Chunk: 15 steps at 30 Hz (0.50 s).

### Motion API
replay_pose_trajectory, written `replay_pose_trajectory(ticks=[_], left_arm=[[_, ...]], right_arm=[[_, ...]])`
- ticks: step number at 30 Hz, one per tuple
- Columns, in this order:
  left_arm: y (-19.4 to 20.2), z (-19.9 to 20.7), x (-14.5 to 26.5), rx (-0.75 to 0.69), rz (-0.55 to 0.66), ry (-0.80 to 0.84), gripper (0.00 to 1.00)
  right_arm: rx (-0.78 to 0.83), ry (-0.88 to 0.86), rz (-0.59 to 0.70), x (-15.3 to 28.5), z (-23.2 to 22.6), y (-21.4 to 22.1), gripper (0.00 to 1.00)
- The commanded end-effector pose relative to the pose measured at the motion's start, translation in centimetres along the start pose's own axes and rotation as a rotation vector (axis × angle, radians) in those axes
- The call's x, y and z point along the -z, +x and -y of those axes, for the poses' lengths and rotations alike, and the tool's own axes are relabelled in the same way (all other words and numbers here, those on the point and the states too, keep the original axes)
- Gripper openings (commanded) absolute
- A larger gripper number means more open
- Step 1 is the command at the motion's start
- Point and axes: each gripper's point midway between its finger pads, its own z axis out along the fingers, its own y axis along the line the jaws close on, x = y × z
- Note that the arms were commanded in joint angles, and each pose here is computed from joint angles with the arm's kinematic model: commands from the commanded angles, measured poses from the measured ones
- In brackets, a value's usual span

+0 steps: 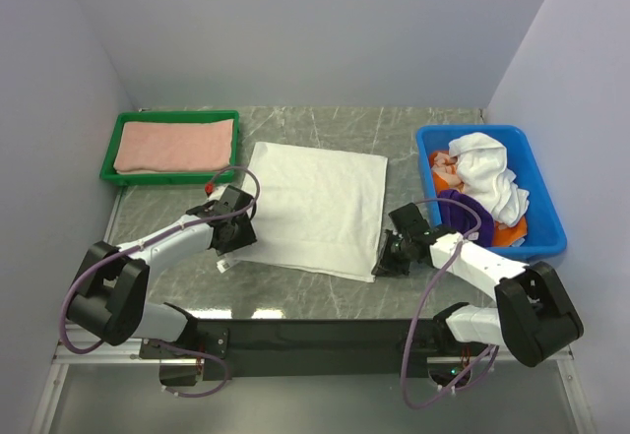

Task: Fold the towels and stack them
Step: Fold the towel

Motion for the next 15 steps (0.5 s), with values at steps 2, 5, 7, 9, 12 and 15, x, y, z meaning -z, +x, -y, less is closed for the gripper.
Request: replay_pose_trajectory(ticks=[2,5,7,9,12,15], left_arm=[[-0.3,-0.8,0.4,0.009,0.000,-0.040,0.64],[-1.7,0.0,1.8,0.007,0.029,-0.016,0.70],[-3.1,0.8,3.2,0.003,0.059,0.010,0.75],[-4.0,1.3,4.2,-0.002,0.080,0.032,0.77],[-5.3,2.2,5.3,0.000,0.112,0.061,0.78],[-5.1,2.4,4.3,-0.015,0.098,0.057,0.70]], right_arm=[[0.046,0.035,0.014,0.4,0.9,0.1,0.17],[0.081,0.012,0.093,2.2,-0.5,-1.8,0.34],[0.104,-0.012,0.160,3.7,-1.9,-3.5,0.43],[0.116,-0.044,0.228,4.9,-3.1,-5.0,0.43],[0.133,-0.134,0.287,5.8,-5.6,-6.6,0.39],[0.155,-0.206,0.282,5.1,-7.6,-6.9,0.36]])
